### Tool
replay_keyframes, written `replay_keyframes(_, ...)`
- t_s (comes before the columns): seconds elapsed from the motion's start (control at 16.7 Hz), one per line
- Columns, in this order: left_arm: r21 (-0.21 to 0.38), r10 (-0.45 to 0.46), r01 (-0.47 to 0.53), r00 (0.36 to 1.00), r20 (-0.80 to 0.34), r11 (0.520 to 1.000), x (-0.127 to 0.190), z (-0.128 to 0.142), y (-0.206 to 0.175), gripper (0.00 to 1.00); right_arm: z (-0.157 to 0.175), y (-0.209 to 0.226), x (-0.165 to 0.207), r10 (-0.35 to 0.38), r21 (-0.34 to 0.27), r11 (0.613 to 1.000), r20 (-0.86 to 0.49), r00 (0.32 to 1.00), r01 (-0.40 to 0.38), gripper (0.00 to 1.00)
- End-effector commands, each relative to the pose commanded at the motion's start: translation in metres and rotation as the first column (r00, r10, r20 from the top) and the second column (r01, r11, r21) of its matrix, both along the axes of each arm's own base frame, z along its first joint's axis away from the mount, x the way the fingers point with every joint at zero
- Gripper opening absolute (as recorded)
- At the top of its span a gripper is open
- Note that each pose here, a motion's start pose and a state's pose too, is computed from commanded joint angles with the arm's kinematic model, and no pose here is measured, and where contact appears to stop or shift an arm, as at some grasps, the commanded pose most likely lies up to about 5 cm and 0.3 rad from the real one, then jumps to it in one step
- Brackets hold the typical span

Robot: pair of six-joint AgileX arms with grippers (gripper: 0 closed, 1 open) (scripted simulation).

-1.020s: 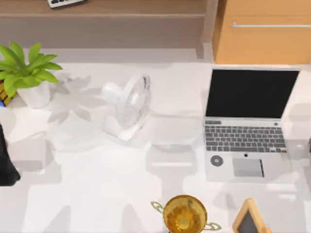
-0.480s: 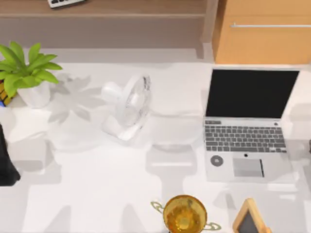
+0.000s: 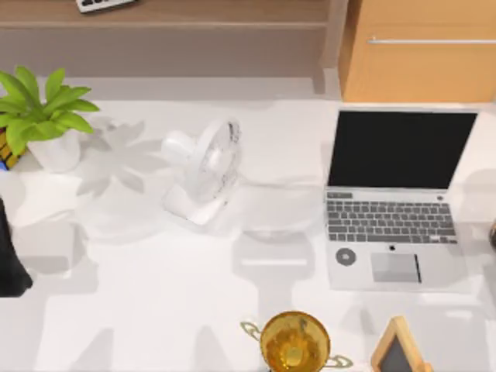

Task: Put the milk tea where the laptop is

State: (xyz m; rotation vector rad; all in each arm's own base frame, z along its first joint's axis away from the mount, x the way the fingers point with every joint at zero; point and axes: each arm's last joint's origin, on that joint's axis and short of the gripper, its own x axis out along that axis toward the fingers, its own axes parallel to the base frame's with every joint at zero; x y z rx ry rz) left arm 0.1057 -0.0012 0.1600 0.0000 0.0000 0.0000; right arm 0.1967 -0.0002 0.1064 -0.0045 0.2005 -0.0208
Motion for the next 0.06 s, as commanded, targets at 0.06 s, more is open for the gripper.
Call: replay_keyframes(0.06, 0.0, 0.0, 0.0, 1.0, 0.0, 1.0, 0.0, 0.0, 0.0, 1.0, 0.0, 0.0, 0.0, 0.0, 0.0, 1.0, 0.0, 1.0, 0.0, 1.0)
